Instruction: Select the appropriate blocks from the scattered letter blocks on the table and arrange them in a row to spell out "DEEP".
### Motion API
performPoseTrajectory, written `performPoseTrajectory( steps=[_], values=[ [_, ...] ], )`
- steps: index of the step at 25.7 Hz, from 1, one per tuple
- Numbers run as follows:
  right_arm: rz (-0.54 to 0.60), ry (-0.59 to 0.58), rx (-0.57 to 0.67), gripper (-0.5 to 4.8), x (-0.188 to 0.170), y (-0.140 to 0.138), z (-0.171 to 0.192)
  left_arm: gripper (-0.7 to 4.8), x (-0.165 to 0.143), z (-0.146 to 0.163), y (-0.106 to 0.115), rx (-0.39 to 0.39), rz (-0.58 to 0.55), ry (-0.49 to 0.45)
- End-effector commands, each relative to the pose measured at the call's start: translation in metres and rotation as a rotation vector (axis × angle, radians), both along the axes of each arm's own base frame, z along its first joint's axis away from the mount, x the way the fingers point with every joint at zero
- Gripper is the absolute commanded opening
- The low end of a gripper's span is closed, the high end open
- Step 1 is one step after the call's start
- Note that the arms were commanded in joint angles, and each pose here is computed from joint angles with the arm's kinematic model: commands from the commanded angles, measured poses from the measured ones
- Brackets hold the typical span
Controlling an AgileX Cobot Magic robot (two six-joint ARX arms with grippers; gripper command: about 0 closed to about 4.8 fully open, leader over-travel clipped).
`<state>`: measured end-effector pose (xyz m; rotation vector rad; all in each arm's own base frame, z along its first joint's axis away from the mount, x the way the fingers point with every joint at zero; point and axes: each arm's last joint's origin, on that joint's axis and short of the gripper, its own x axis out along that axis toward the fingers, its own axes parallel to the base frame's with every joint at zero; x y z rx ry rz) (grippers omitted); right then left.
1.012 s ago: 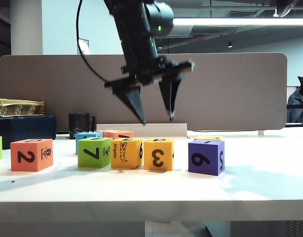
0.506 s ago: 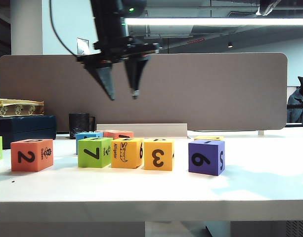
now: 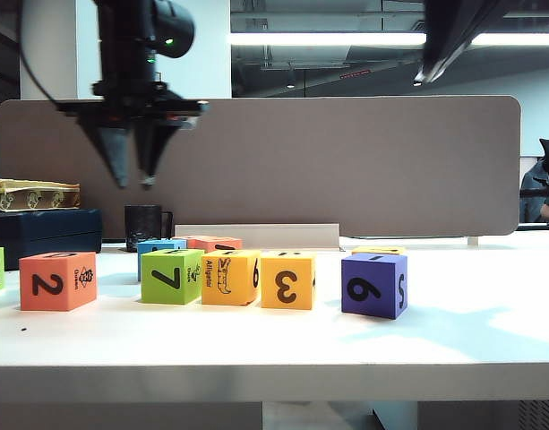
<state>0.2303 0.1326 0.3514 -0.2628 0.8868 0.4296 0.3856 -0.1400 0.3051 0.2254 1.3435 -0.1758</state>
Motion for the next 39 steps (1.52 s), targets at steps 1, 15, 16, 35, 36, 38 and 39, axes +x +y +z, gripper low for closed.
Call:
performPoseTrajectory(
  steps=[1,15,16,35,36,38,39],
  values=[
    [0.026,0.009,0.019,-0.02,0.005,0.012,-0.005,1.51,-0.002,0.003,0.013,0.026,0.033,0.032],
    [0.111,-0.013,0.038,-0.02,0.006,0.043,-0.014,2.32,-0.007,-0.039,0.027,0.177,0.063,0.158],
    [0.111,-0.012,0.037,-0.02,0.006,0.043,-0.014,2.65,-0.007,-0.040,0.029,0.217,0.067,0.151],
    [0.110,-0.012,0.037,-0.01,0.006,0.043,-0.014,4.10,-0.004,-0.069,0.047,0.115,0.140,0.220],
    [0.110,-0.012,0.037,-0.01,0.006,0.043,-0.014,4.00,-0.003,-0.069,0.047,0.114,0.140,0.216],
    [0.110,-0.011,0.037,-0.01,0.006,0.043,-0.015,3.98,-0.002,-0.070,0.046,0.088,0.139,0.207],
    [0.110,-0.011,0.036,-0.02,0.006,0.043,-0.015,3.98,-0.001,-0.070,0.045,0.060,0.137,0.208]
  ],
)
